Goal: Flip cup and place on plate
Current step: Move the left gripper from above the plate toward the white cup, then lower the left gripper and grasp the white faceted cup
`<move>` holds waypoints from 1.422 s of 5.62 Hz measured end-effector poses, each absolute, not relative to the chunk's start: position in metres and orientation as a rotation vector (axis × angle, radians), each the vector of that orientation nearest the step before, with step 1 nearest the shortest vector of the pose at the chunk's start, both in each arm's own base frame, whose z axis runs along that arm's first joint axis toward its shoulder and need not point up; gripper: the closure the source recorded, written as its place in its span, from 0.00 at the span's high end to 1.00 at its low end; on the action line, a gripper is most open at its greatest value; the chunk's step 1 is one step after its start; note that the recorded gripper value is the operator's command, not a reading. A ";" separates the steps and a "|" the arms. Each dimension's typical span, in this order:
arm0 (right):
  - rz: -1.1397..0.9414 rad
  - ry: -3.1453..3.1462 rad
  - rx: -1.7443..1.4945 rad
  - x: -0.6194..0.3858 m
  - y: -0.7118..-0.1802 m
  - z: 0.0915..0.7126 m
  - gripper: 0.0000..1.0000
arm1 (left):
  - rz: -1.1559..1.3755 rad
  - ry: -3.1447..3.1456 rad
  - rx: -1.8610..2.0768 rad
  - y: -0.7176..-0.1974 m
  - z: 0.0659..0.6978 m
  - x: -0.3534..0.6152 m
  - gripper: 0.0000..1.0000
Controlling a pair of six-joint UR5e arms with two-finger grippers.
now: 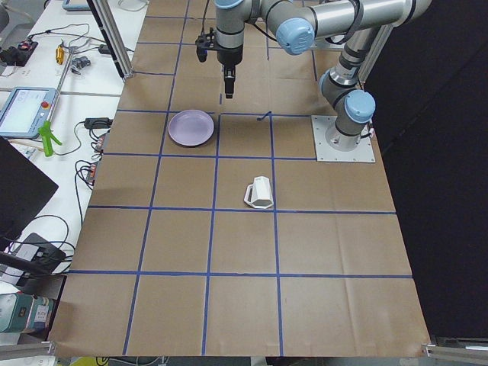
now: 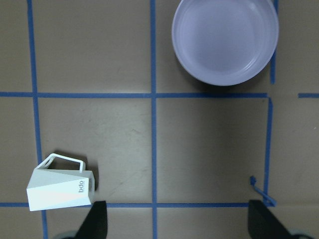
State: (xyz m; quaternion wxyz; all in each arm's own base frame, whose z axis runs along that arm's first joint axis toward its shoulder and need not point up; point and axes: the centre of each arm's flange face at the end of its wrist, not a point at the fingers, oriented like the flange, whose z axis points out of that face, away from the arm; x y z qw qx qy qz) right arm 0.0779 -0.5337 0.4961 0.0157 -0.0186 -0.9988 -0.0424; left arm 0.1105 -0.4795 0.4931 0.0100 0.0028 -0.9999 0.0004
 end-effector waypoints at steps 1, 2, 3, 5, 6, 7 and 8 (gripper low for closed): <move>-0.132 -3.107 -0.058 0.078 -0.534 0.496 1.00 | -0.039 -3.075 -0.033 -0.465 0.473 0.178 0.99; -0.132 -3.107 -0.058 0.078 -0.534 0.496 1.00 | -0.048 -3.002 -0.081 -0.452 0.443 0.239 0.99; -0.132 -3.107 -0.058 0.078 -0.534 0.496 1.00 | -0.039 -2.924 -0.118 -0.441 0.410 0.291 0.99; -0.132 -3.107 -0.058 0.078 -0.534 0.496 1.00 | 0.044 -2.745 -0.138 -0.418 0.333 0.379 0.99; -0.132 -3.107 -0.058 0.078 -0.534 0.496 1.00 | 0.079 -2.674 -0.184 -0.409 0.299 0.404 0.99; -0.132 -3.107 -0.058 0.078 -0.534 0.496 1.00 | 0.129 -2.601 -0.257 -0.404 0.267 0.421 0.99; -0.132 -3.107 -0.058 0.078 -0.534 0.496 1.00 | 0.162 -2.531 -0.278 -0.395 0.236 0.436 0.99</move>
